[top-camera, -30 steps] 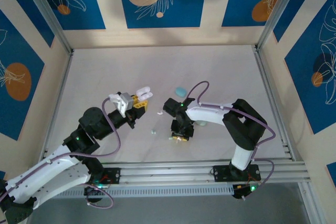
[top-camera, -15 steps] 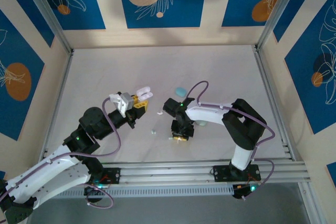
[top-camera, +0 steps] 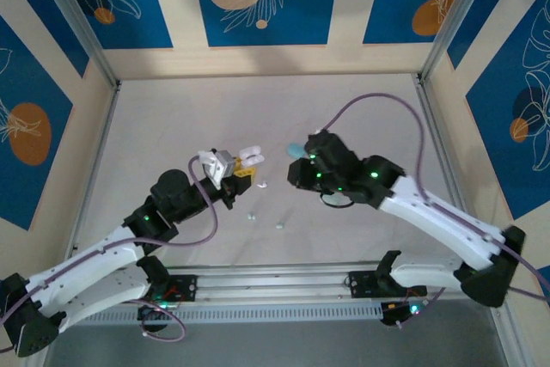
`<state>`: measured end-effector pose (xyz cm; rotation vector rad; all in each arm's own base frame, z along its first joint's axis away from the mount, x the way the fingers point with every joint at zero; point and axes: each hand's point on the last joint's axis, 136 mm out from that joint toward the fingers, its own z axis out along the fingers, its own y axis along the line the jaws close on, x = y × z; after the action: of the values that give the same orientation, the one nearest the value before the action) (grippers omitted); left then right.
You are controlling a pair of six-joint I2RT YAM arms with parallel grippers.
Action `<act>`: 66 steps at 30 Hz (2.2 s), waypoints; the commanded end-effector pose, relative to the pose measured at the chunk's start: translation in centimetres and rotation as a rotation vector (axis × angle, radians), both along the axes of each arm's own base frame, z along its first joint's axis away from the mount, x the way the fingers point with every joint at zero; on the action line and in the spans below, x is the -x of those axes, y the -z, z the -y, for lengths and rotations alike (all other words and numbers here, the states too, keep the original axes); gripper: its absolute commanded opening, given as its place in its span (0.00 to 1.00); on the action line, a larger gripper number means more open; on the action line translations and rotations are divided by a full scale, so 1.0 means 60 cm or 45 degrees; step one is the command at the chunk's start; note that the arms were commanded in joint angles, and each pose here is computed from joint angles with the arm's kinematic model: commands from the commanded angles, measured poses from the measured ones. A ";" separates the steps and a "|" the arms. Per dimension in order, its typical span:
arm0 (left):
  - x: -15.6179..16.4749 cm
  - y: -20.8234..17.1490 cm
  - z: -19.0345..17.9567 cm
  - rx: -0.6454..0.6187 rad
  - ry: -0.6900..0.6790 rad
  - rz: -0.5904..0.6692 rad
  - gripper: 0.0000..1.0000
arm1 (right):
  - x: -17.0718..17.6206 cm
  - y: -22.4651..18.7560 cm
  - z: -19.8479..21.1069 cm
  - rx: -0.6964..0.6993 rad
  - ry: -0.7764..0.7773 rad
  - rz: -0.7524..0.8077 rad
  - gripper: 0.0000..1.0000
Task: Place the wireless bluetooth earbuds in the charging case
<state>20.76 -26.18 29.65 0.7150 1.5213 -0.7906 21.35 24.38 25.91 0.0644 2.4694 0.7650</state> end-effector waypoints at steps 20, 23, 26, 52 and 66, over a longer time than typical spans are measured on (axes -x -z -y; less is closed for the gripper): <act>0.001 -0.055 0.055 0.220 0.163 0.050 0.19 | -0.011 -0.181 -0.092 -0.213 -0.172 0.578 0.26; 0.000 -0.058 0.053 0.227 0.156 0.050 0.19 | -0.013 -0.173 -0.094 -0.195 -0.176 0.573 0.26; 0.001 -0.064 0.051 0.242 0.154 0.057 0.19 | -0.011 -0.159 -0.096 -0.175 -0.188 0.546 0.26; -0.003 -0.093 0.043 0.311 0.120 0.099 0.19 | 0.005 -0.114 -0.128 -0.234 -0.316 0.412 0.26; -0.005 -0.102 0.034 0.321 0.086 0.133 0.19 | 0.019 -0.103 -0.134 -0.183 -0.387 0.347 0.27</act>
<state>21.50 -29.18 31.20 0.6736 1.4320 -0.9589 21.61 31.88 34.08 -0.2710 2.0877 1.0140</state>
